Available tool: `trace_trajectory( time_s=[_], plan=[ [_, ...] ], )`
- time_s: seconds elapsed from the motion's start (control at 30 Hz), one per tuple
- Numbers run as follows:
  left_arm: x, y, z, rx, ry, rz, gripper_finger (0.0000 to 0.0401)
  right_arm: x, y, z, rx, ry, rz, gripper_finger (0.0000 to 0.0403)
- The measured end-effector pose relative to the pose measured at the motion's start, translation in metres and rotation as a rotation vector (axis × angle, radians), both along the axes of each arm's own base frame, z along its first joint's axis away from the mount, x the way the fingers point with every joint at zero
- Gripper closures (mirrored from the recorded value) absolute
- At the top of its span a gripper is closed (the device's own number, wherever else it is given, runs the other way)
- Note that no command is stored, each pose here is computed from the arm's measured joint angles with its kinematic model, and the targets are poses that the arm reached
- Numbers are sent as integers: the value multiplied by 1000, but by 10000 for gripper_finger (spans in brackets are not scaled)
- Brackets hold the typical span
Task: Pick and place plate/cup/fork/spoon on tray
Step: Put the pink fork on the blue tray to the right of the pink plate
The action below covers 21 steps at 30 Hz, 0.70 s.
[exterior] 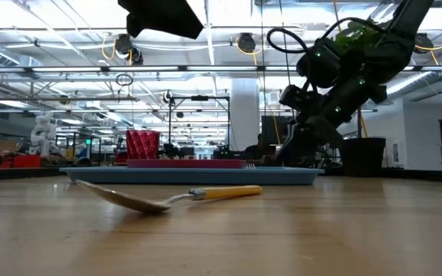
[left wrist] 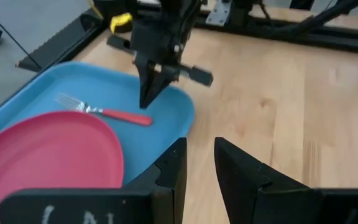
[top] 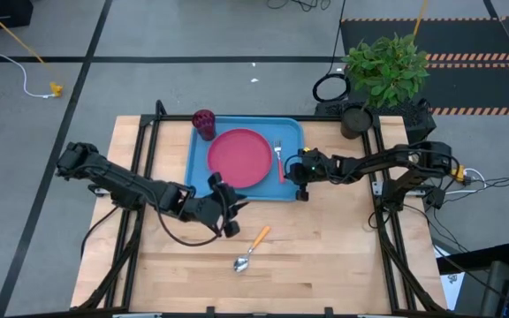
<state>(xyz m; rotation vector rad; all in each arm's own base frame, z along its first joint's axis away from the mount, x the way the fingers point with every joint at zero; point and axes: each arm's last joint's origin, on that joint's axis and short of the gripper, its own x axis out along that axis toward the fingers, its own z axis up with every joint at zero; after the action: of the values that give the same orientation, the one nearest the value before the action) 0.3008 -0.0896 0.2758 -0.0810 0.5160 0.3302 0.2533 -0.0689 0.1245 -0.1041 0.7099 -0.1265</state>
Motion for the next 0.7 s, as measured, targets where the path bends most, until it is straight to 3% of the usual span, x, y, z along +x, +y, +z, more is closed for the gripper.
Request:
trace_trajectory(
  time_s=[0.3,0.7],
  plan=[
    [3,4,2,13,-16,4,316,3,-1,-20,23,52,-8,403],
    [2,5,1,15,-11,3,316,6,-2,-17,21,6,-19,403]
  ],
)
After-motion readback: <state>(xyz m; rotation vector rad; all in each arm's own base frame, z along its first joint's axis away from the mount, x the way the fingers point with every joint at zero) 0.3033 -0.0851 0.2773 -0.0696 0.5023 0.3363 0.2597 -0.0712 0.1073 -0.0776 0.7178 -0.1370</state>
